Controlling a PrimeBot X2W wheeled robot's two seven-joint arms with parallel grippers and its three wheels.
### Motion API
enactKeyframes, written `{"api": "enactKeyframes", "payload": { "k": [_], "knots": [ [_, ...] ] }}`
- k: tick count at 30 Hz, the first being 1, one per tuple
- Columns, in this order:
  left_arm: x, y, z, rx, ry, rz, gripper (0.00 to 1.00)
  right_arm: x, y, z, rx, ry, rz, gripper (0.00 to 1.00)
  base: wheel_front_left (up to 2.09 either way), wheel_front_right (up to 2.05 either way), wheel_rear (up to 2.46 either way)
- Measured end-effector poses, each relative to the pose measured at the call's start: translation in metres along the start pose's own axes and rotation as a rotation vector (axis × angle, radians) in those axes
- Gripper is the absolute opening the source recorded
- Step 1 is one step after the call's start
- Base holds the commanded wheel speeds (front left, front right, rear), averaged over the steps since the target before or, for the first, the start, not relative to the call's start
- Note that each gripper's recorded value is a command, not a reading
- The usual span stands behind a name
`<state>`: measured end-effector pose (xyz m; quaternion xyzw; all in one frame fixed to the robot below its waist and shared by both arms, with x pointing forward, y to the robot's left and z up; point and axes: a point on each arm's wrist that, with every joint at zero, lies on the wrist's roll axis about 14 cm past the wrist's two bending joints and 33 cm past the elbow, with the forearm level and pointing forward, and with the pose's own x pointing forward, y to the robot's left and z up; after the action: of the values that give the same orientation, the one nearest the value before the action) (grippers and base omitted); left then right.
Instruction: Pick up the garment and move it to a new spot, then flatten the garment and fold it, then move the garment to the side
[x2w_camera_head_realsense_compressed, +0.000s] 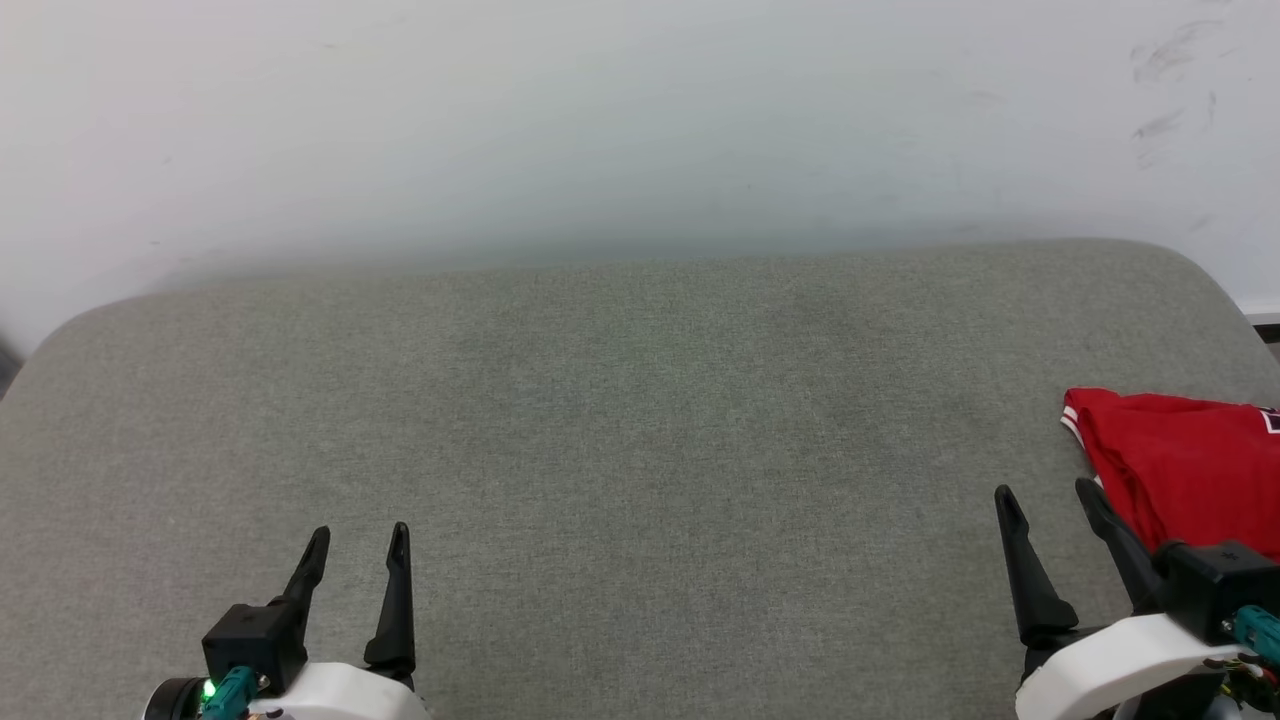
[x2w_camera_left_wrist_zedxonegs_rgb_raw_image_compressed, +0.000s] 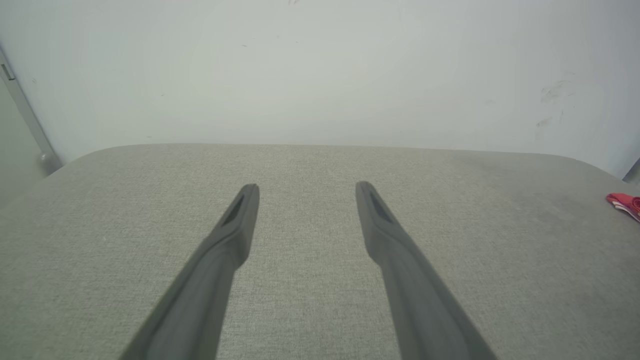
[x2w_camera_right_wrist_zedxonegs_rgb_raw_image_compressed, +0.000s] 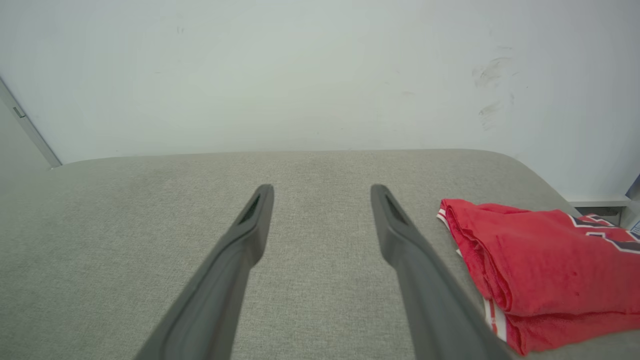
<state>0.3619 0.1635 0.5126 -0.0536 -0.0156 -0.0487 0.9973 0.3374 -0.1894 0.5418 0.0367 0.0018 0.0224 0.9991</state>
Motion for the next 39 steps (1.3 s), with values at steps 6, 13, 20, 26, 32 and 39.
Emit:
{"api": "enactKeyframes", "payload": {
  "k": [6, 13, 20, 26, 32, 39],
  "knots": [
    [0.0, 0.0, -0.001, -0.003, 0.005, 0.0, 1.0, 0.0, 0.001, -0.001, 0.001, 0.001, 0.002, 1.0, 0.0, 0.0, 0.0],
    [0.0, -0.001, -0.003, -0.005, 0.011, -0.002, 1.0, 0.001, 0.001, 0.0, 0.005, -0.001, 0.004, 1.0, 0.0, 0.0, 0.0],
    [-0.007, -0.003, -0.023, -0.066, 0.081, 0.012, 0.0, -0.002, 0.001, -0.02, 0.061, 0.055, 0.004, 0.0, 0.0, 0.0, 0.0],
    [-0.006, 0.004, -0.027, -0.175, 0.113, 0.046, 0.0, -0.001, 0.002, -0.026, 0.188, 0.063, 0.009, 0.0, 0.0, 0.0, 0.0],
    [-0.003, 0.009, -0.032, -0.314, 0.143, 0.079, 0.0, 0.004, 0.002, -0.027, 0.336, 0.057, 0.014, 0.0, 0.0, 0.0, 0.0],
    [0.001, 0.012, -0.032, -0.429, 0.154, 0.098, 0.0, 0.008, 0.002, -0.027, 0.454, 0.048, 0.017, 0.0, 0.0, 0.0, 0.0]
  ]
}}
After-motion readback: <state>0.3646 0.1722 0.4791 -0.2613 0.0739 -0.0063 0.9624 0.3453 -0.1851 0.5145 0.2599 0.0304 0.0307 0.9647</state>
